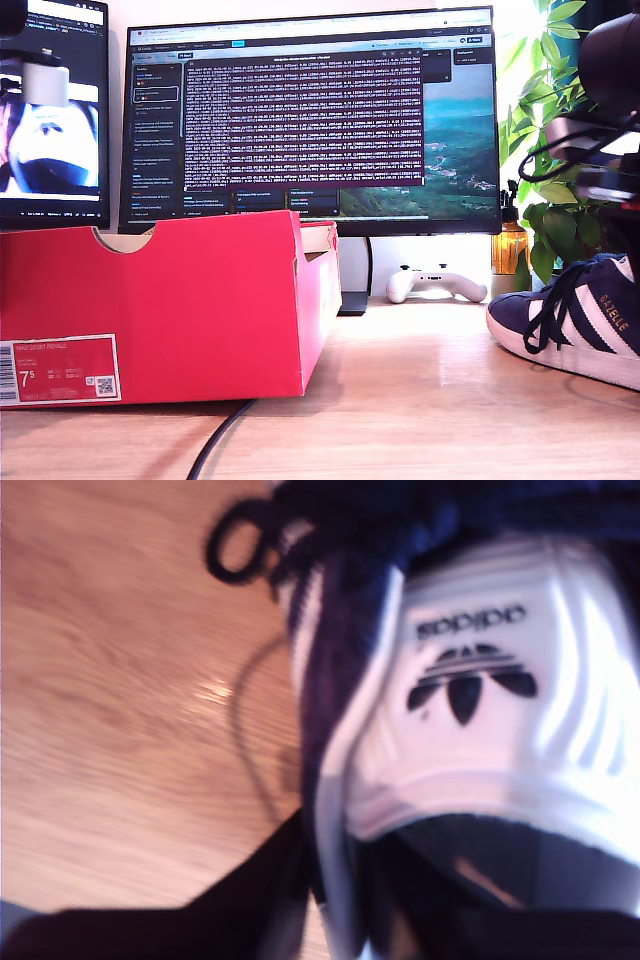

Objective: Pack the blue shoes by picking the first shoe and placing it inside the red shoebox, left side, then picking and rotating the second shoe and placing it in the shoebox

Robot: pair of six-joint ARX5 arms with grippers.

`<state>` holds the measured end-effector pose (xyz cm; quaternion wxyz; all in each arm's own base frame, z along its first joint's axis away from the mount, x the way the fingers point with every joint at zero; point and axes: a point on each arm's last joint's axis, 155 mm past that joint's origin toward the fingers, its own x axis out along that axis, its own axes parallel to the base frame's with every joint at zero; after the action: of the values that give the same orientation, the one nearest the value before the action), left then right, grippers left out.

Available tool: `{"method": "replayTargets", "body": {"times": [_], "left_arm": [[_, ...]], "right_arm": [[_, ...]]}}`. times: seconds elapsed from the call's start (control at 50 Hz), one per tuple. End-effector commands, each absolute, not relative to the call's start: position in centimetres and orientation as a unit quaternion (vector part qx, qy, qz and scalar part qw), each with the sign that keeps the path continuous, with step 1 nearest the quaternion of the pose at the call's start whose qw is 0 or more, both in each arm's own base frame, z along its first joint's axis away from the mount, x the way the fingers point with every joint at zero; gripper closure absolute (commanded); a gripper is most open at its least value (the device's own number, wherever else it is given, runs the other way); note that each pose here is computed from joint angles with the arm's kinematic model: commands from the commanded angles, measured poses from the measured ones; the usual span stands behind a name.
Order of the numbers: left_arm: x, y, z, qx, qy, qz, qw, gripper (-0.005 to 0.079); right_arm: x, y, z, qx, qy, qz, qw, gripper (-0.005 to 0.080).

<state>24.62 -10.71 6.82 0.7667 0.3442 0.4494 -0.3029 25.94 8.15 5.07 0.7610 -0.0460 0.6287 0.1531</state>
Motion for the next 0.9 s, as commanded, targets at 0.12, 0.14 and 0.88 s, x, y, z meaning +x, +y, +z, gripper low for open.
{"method": "replayTargets", "body": {"times": [0.12, 0.14, 0.88], "left_arm": [[24.3, -10.6, 6.4, 0.343, 0.455, -0.304, 0.763, 0.0761], [24.2, -10.6, 6.4, 0.343, 0.456, -0.304, 0.762, 0.0761], [24.0, -11.2, 6.4, 0.348, 0.451, -0.313, 0.76, 0.0761]], "right_arm": [[27.6, 12.7, 8.8, 0.015, 0.599, 0.197, 0.776, 0.0765], [27.7, 13.2, 9.2, 0.02, 0.596, 0.201, 0.777, 0.0765], [34.0, 29.0, 24.2, 0.23, 0.403, 0.311, 0.83, 0.0765]]}}
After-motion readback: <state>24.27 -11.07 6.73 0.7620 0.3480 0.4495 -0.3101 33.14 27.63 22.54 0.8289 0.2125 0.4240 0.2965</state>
